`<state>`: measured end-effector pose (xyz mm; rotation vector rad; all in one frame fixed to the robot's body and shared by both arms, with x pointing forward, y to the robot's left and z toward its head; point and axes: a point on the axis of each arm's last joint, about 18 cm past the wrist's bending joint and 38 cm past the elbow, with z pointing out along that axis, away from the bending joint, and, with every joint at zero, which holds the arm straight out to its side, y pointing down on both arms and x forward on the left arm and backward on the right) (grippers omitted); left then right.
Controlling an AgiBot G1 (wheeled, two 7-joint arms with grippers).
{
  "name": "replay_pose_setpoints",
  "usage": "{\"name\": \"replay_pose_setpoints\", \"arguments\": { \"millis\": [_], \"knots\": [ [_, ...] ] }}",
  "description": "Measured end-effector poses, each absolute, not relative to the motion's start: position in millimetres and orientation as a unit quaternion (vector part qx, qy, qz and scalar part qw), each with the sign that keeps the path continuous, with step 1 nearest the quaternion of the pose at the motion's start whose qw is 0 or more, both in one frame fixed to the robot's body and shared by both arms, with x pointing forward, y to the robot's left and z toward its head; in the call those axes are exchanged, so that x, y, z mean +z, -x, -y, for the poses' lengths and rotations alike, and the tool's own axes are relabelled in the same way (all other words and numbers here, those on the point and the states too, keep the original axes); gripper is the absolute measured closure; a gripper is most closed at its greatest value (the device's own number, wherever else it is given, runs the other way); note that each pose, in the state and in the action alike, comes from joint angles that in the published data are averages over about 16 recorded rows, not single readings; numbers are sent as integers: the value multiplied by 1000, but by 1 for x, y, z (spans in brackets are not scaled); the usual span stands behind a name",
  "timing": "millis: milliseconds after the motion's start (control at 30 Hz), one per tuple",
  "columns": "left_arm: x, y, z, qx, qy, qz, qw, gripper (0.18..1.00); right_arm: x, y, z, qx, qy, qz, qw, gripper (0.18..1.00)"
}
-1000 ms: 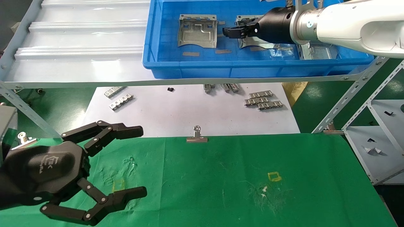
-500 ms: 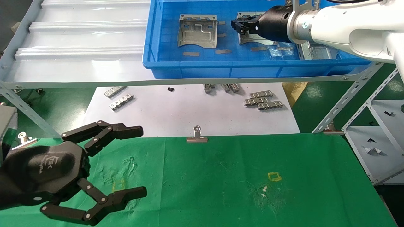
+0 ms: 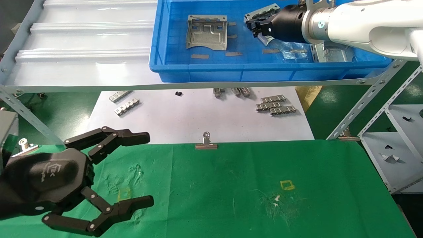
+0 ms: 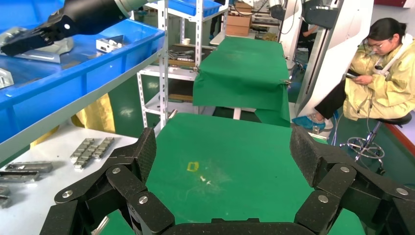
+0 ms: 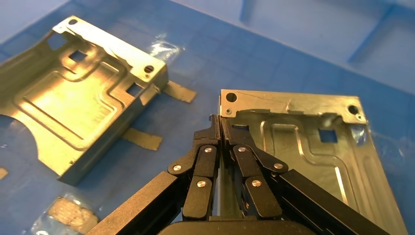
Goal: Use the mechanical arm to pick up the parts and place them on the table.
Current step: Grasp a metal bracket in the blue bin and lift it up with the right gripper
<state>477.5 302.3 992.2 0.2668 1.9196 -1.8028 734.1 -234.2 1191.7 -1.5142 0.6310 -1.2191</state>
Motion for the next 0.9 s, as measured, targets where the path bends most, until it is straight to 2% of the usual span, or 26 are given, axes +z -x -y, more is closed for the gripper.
{"name": "replay_pose_setpoints", "arguments": {
  "millis": [433,667,900],
  "knots": [
    [992,-477,-302,-660,-98,-703,245,184,1223,-701,232,-504,667,-192,514,987],
    [992,-477,-302,-660,-98,-703,245,184,1235,-663,236,-492,711,-102,492,987],
    [992,-477,-302,-660,-98,-703,245,184,1230,-618,246,-464,760,10,455,987]
  ]
}}
